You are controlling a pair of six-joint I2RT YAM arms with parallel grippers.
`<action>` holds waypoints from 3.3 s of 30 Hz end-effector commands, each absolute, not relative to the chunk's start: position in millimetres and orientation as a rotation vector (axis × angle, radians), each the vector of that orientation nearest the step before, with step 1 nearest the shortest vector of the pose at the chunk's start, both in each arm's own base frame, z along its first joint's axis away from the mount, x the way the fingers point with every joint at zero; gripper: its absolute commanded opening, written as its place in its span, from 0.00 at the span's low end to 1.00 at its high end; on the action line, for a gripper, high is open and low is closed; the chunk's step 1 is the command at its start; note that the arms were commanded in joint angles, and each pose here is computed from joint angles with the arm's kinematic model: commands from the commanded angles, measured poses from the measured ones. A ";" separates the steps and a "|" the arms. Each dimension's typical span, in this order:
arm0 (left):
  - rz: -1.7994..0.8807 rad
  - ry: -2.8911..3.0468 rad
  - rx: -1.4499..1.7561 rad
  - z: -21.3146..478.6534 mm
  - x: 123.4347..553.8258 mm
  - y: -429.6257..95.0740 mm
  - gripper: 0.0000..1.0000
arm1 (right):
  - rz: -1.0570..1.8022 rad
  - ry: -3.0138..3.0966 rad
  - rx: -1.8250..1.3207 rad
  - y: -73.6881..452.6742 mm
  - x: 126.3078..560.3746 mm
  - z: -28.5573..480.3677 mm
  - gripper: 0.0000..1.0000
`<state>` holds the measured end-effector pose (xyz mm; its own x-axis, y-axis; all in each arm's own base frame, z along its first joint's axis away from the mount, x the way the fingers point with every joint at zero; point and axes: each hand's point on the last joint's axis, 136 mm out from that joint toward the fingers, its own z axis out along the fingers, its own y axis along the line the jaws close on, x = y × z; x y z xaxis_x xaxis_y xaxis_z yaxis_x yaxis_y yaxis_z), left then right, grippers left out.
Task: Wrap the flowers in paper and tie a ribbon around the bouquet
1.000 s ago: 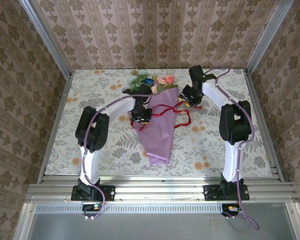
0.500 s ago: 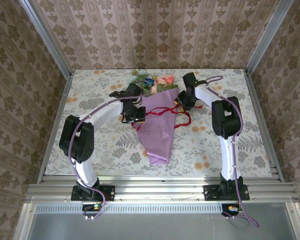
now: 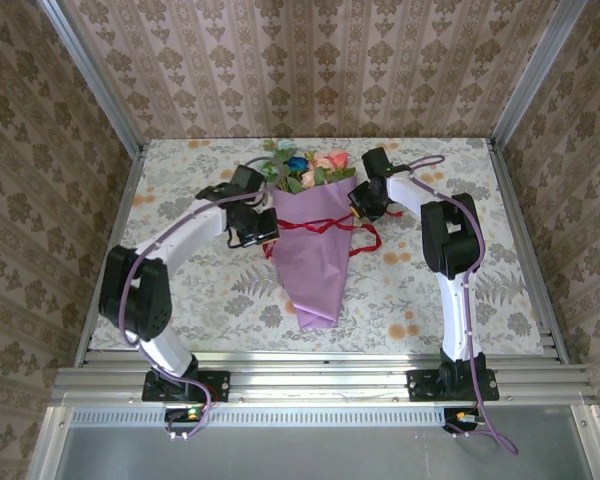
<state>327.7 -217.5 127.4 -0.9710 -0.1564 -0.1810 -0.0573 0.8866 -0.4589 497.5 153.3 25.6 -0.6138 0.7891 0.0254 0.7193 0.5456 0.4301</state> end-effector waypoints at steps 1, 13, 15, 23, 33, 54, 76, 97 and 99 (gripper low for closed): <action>-0.707 2.802 -0.324 135.5 329.6 -187.4 0.00 | 0.534 2.544 1.237 134.2 498.6 59.4 0.00; -0.497 2.759 -0.883 106.7 317.3 -66.7 0.00 | 0.485 2.568 1.115 97.3 486.6 86.5 0.00; -0.448 2.759 -0.973 98.2 313.8 -50.3 0.00 | 0.496 2.578 1.108 96.3 485.1 85.9 0.00; -0.307 2.794 -1.180 81.5 304.6 -35.6 0.27 | 0.549 2.631 1.165 104.9 478.5 59.8 0.00; -0.746 2.613 -1.495 111.6 312.4 -160.6 0.56 | 0.556 2.642 1.156 105.6 475.6 58.6 0.00; -0.688 2.381 -2.120 20.1 364.9 -234.9 0.29 | 0.591 2.653 1.138 111.3 474.1 56.5 0.05; -0.764 2.355 -2.056 24.8 361.0 -226.6 0.00 | 0.699 2.599 1.356 136.4 425.3 70.5 0.35; -0.809 2.336 -2.043 29.3 364.1 -228.4 0.00 | 0.781 2.603 1.425 174.1 430.1 52.9 0.28; -0.816 2.329 -2.035 32.4 365.2 -227.9 0.00 | 0.760 2.611 1.423 171.7 428.5 51.1 0.17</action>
